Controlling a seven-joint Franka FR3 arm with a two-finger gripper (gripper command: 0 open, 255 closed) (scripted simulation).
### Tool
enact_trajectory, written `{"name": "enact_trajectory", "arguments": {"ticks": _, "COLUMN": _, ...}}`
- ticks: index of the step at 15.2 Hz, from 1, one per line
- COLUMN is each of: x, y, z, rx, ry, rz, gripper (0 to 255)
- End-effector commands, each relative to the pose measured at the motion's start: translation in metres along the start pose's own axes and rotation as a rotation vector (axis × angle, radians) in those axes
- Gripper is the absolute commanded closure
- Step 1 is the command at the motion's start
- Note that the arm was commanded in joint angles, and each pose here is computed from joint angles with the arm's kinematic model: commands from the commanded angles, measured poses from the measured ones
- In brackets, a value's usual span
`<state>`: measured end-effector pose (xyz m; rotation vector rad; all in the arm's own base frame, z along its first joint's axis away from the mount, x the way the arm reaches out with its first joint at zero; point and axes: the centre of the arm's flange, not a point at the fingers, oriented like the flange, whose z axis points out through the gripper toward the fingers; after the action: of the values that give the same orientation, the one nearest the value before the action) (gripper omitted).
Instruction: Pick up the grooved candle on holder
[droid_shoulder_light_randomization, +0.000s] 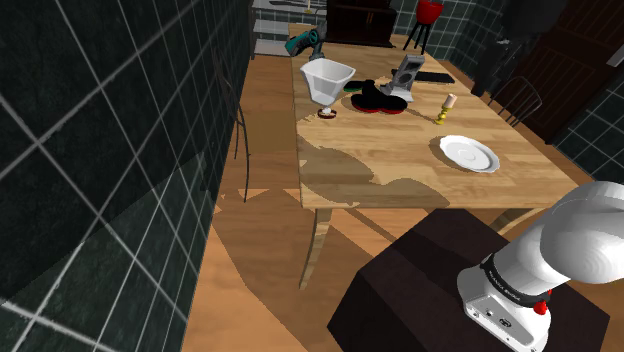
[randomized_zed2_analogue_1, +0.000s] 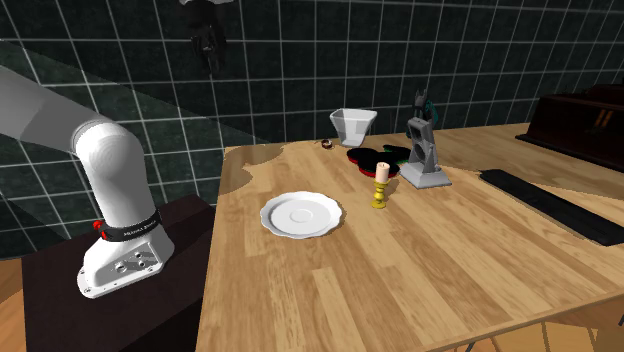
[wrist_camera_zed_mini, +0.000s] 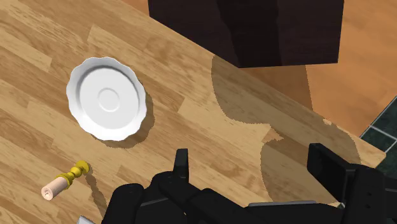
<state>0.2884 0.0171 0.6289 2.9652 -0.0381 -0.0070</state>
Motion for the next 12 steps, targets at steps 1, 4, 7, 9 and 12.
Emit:
{"name": "enact_trajectory", "arguments": {"ticks": 1, "x": 0.0, "y": 0.0, "z": 0.0, "rx": 0.0, "ry": 0.0, "rz": 0.0, "gripper": 0}}
{"name": "enact_trajectory", "arguments": {"ticks": 4, "x": 0.021, "y": 0.031, "z": 0.018, "rx": 0.014, "ry": -0.002, "rz": 0.019, "gripper": 0}}
{"name": "enact_trajectory", "arguments": {"ticks": 7, "x": 0.042, "y": 0.061, "z": 0.037, "rx": 0.029, "ry": -0.003, "rz": 0.038, "gripper": 0}}
{"name": "enact_trajectory", "arguments": {"ticks": 9, "x": 0.055, "y": 0.082, "z": 0.049, "rx": 0.038, "ry": -0.004, "rz": 0.051, "gripper": 0}}
{"name": "enact_trajectory", "arguments": {"ticks": 12, "x": 0.075, "y": 0.113, "z": 0.069, "rx": 0.053, "ry": -0.006, "rz": 0.07, "gripper": 0}}
